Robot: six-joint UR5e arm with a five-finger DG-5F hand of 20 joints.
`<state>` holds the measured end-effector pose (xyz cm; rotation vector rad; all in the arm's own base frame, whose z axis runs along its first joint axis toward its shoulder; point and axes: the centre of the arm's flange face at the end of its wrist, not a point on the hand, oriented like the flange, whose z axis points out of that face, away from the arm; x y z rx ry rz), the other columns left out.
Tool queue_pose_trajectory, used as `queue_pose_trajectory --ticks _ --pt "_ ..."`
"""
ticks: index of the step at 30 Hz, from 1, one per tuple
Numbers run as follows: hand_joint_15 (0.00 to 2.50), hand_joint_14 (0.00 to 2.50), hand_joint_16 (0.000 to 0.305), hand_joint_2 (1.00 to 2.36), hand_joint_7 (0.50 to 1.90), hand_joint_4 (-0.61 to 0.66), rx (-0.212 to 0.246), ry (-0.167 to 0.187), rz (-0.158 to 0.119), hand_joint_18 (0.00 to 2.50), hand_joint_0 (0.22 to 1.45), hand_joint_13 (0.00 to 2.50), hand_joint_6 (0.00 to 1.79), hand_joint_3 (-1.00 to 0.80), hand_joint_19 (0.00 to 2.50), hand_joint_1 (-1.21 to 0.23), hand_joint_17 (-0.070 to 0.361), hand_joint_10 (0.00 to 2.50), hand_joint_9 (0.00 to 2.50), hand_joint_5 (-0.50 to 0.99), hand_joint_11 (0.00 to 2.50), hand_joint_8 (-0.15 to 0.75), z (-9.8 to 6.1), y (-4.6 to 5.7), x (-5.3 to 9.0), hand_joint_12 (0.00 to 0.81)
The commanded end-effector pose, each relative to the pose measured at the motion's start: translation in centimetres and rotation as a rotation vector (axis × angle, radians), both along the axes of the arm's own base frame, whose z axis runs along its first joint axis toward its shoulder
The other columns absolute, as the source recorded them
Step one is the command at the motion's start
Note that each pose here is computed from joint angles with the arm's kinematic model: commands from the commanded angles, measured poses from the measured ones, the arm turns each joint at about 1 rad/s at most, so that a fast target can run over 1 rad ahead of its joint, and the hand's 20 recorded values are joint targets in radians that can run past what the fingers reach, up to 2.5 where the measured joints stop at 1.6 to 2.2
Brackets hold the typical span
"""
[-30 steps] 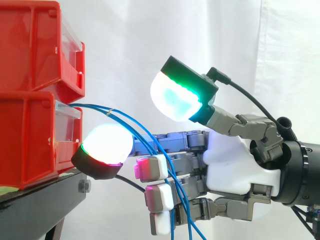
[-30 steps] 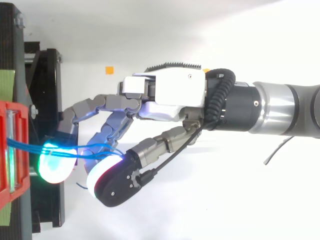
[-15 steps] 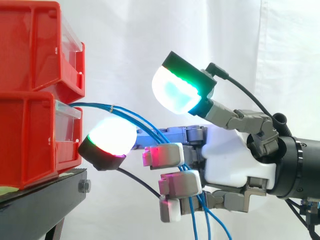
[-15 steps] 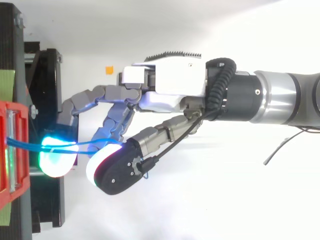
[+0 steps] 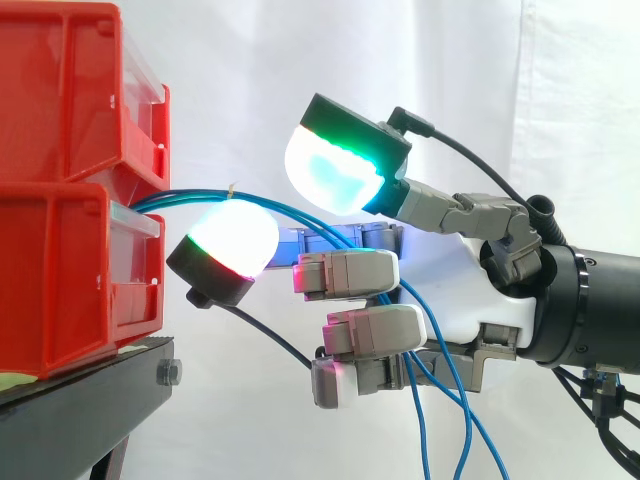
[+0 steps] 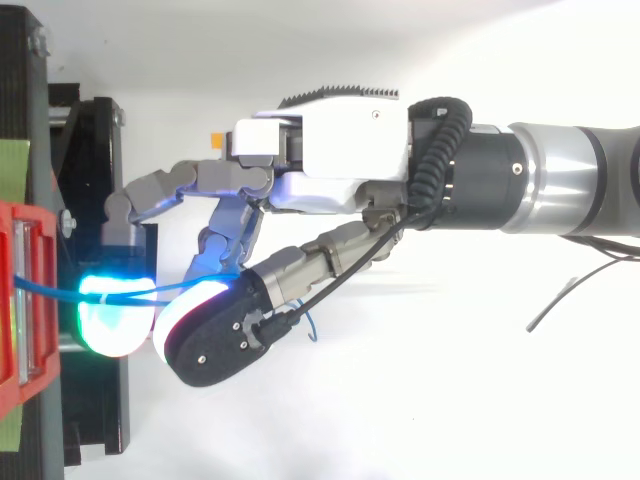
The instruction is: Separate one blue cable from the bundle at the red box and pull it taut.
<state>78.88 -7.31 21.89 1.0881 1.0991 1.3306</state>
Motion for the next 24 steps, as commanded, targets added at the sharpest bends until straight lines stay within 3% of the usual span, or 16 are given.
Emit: queue_pose_trajectory --ticks 1,12,16,21,24 --pt "1.22 0.03 0.045 1.02 1.12 0.09 -0.005 -0.006 0.000 0.91 0.64 1.31 0.50 -0.28 0.88 -0.61 0.102 0.01 1.18 -0.14 1.68 0.127 0.06 0.02 0.06 0.279" --pt "1.23 0.02 0.047 1.01 1.24 0.07 -0.030 -0.008 -0.006 0.94 0.62 1.34 0.52 -0.37 0.92 -0.48 0.106 0.01 1.25 -0.10 1.71 0.128 0.08 -0.10 0.06 0.284" --pt "1.23 0.02 0.047 1.02 1.17 0.07 -0.035 -0.010 -0.007 0.94 0.63 1.34 0.57 -0.30 0.92 -0.48 0.106 0.01 1.26 -0.11 1.71 0.132 0.09 -0.09 0.07 0.284" --pt "1.23 0.02 0.049 1.02 1.12 0.09 -0.039 -0.010 -0.007 0.96 0.64 1.35 0.60 -0.17 0.91 -0.58 0.110 0.01 1.26 -0.12 1.73 0.137 0.09 -0.09 0.07 0.289" --pt "1.21 0.02 0.052 1.02 0.95 0.08 -0.045 -0.010 -0.008 0.99 0.66 1.37 0.69 -0.10 0.89 -0.69 0.117 0.01 1.27 -0.15 1.75 0.145 0.09 -0.09 0.07 0.308"
